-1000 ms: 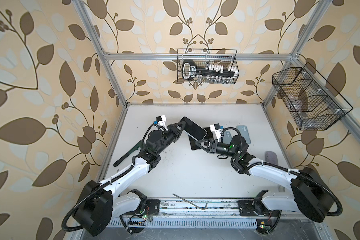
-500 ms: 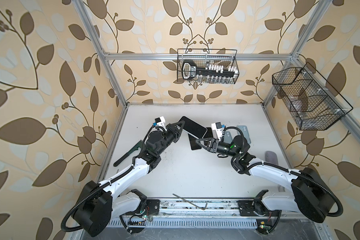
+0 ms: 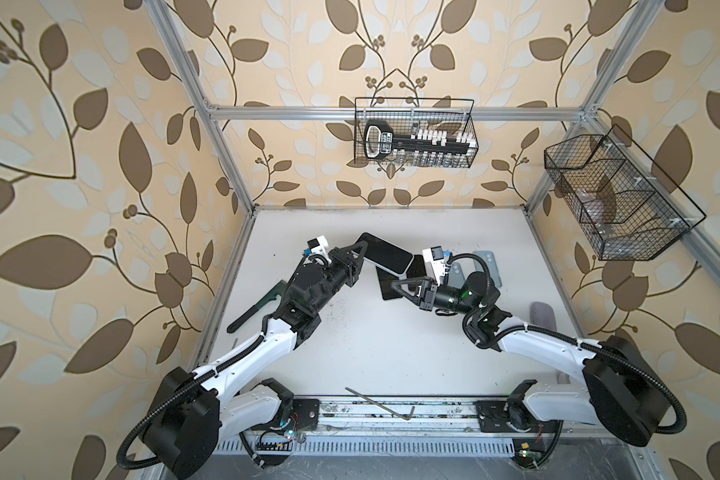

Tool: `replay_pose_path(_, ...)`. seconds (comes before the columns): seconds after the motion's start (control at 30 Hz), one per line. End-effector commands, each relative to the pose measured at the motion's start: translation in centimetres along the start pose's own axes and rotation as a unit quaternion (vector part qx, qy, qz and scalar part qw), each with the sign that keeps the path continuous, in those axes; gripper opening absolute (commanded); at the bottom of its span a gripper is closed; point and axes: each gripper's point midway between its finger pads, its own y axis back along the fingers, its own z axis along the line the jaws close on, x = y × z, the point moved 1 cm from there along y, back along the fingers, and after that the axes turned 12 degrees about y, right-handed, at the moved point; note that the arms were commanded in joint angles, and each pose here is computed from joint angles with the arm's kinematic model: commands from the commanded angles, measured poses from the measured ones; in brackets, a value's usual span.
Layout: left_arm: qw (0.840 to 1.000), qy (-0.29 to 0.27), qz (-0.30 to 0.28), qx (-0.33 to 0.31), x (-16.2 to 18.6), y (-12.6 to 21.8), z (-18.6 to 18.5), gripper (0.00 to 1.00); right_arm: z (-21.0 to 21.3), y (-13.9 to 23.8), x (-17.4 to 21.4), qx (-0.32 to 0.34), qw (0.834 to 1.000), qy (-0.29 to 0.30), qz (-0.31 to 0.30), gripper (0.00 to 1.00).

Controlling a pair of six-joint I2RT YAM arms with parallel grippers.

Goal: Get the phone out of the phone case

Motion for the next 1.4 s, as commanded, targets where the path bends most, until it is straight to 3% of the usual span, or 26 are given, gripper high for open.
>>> replay_pose_path(0.0,0.996,-0.006,0.027,0.088,1.8,0.9,-5.8,0.0,0.7,0.3,-0.1,-0.018,1.0,0.025,-0.006,0.12)
replay_pose_path(0.2,0.997,-0.042,0.017,0.068,1.5,0.8,-5.1,0.0,2.5,0.9,-1.1,-0.032,0.999,0.038,-0.011,0.38)
replay_pose_path(0.3,0.997,-0.046,0.016,0.061,1.4,0.6,-4.6,0.0,2.6,1.1,-1.4,-0.027,0.999,0.023,-0.009,0.43)
replay_pose_path(0.6,0.996,-0.037,0.028,0.07,1.7,0.0,-4.6,0.0,1.2,0.7,-2.3,-0.004,0.999,-0.042,-0.02,0.44)
replay_pose_path(0.9,0.996,-0.044,0.029,0.073,1.8,0.3,-5.0,0.0,0.4,-0.2,-2.5,0.0,0.998,-0.056,-0.017,0.43)
replay_pose_path(1.1,0.996,-0.041,0.033,0.072,1.9,0.1,-4.8,0.0,0.3,-0.5,-2.9,-0.007,0.998,-0.057,-0.026,0.33)
replay_pose_path(1.37,0.996,-0.041,0.036,0.069,1.9,-0.1,-4.5,0.0,0.1,-0.7,-3.1,-0.01,0.998,-0.06,-0.032,0.27)
